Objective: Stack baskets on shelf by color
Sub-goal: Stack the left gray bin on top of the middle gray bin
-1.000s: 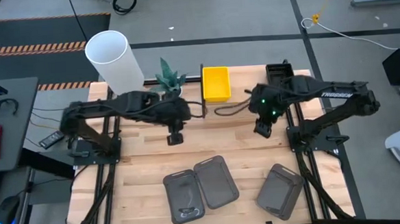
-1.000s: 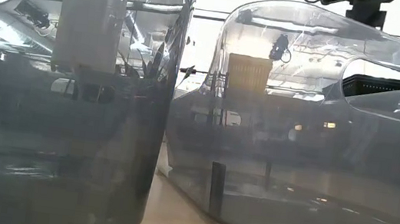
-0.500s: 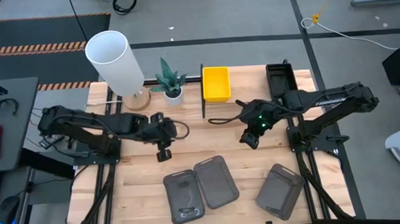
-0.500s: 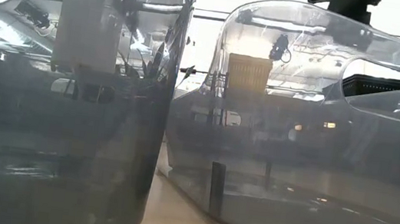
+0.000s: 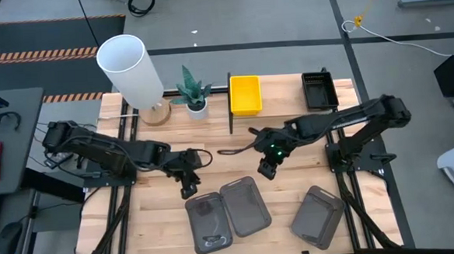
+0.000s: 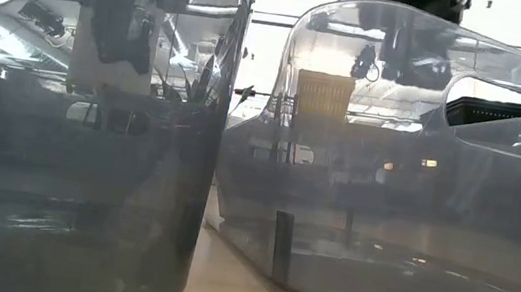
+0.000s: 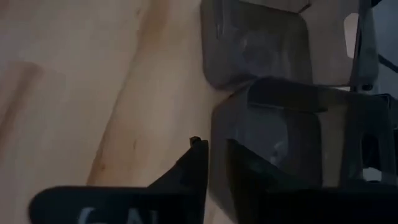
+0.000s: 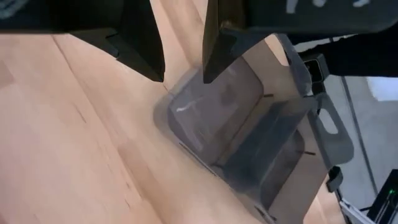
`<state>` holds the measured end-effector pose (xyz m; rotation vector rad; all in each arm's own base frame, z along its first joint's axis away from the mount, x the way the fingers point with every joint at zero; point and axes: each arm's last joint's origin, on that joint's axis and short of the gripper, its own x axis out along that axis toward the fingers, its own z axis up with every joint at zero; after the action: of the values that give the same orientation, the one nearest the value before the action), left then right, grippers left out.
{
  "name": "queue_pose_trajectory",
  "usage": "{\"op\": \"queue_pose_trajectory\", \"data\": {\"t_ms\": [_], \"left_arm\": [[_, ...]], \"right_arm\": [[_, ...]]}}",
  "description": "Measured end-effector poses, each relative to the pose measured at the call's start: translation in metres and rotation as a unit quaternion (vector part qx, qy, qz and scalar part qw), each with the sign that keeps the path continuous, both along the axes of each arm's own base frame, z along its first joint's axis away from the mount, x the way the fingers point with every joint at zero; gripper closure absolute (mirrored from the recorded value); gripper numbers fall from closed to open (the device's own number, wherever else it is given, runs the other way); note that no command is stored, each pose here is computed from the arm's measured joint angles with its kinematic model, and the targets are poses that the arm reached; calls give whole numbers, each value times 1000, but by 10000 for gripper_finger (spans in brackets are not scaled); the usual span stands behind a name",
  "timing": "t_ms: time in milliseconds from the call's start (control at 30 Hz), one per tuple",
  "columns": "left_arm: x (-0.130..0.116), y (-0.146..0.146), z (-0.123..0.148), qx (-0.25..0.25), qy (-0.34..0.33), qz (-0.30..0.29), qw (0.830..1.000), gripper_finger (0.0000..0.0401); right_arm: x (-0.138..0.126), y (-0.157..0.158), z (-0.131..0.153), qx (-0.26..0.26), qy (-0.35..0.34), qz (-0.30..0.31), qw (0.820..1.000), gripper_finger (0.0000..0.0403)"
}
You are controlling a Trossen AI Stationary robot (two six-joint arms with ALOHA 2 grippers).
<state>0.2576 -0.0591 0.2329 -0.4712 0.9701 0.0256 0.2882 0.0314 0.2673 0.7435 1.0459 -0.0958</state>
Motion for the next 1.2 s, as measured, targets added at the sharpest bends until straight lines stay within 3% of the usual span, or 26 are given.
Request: {"op": "queue_pose_trajectory", "data": {"t_ms": [333, 433, 567, 933, 1067, 1200], "left_arm": [[8, -19, -16, 14, 12, -14, 1000, 175], [10, -25, -22, 14, 13, -24, 1000, 145], [13, -36, -29, 29, 13, -23, 999, 134], [23, -56, -75, 78, 67, -37, 994, 178], [22, -60, -83, 68, 88, -24, 993, 235], [22, -58, -81, 37, 98, 8, 994, 333]], "right_arm": [[9, -11, -11, 9, 10, 4, 1000, 289], [6, -14, -3, 8, -7, 3, 1000, 289], [1, -17, 6, 0, -29, 3, 1000, 289], [-18, 7, 29, 2, -73, 54, 996, 289], [-30, 24, 45, 13, -113, 73, 991, 289], [-45, 36, 60, 2, -147, 78, 986, 289]]}}
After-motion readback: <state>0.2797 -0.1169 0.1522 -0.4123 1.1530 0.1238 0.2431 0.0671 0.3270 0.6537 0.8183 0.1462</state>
